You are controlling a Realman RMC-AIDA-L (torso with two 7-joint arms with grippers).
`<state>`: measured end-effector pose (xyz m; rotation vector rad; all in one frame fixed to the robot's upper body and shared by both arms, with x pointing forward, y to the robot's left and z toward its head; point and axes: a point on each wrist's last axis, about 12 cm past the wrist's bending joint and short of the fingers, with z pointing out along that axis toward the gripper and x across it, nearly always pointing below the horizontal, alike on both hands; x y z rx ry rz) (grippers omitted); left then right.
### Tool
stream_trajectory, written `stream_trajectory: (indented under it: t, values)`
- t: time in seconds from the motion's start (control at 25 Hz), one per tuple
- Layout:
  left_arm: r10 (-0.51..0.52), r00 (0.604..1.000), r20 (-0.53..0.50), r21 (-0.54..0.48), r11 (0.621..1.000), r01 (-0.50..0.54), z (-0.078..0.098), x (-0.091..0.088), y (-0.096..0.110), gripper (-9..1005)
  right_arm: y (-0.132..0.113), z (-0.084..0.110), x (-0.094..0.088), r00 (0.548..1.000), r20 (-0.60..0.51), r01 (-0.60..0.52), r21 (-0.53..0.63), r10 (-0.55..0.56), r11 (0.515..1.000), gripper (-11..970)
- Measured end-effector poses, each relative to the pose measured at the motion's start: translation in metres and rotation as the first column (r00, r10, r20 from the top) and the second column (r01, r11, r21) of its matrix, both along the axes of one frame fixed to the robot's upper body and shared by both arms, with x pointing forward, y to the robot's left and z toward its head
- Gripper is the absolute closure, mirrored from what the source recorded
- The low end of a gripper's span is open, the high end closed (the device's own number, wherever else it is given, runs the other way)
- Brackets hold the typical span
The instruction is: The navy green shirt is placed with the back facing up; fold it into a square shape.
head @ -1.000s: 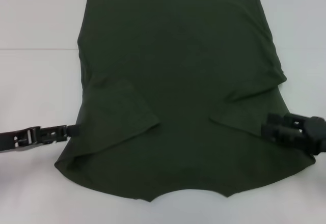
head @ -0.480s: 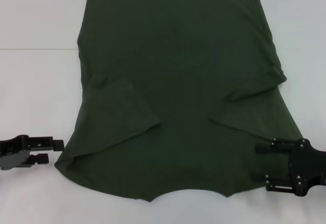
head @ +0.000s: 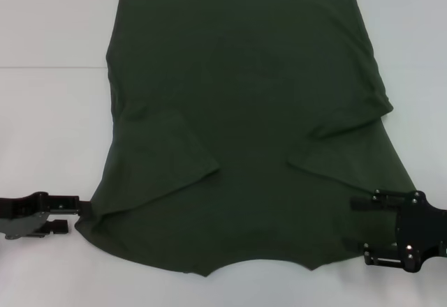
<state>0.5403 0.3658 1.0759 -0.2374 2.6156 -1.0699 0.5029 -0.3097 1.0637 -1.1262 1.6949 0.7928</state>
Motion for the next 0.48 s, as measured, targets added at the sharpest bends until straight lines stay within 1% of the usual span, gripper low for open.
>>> stream_trajectory:
  t: [0.28, 0.48]
  values:
    - [0.004, 1.000, -0.007, 0.001, 1.000, -0.004, -0.0032, 0.0009, -0.0029, 258, 0.0015, -0.0008, 0.0009, 1.000, -0.002, 0.000, -0.006, 0.000, 1.000, 243]
    - [0.003, 1.000, -0.003, -0.002, 1.000, -0.003, -0.0050, 0.0032, -0.0092, 259, 0.0019, -0.0010, 0.0013, 1.000, -0.005, 0.003, -0.006, -0.003, 1.000, 241]
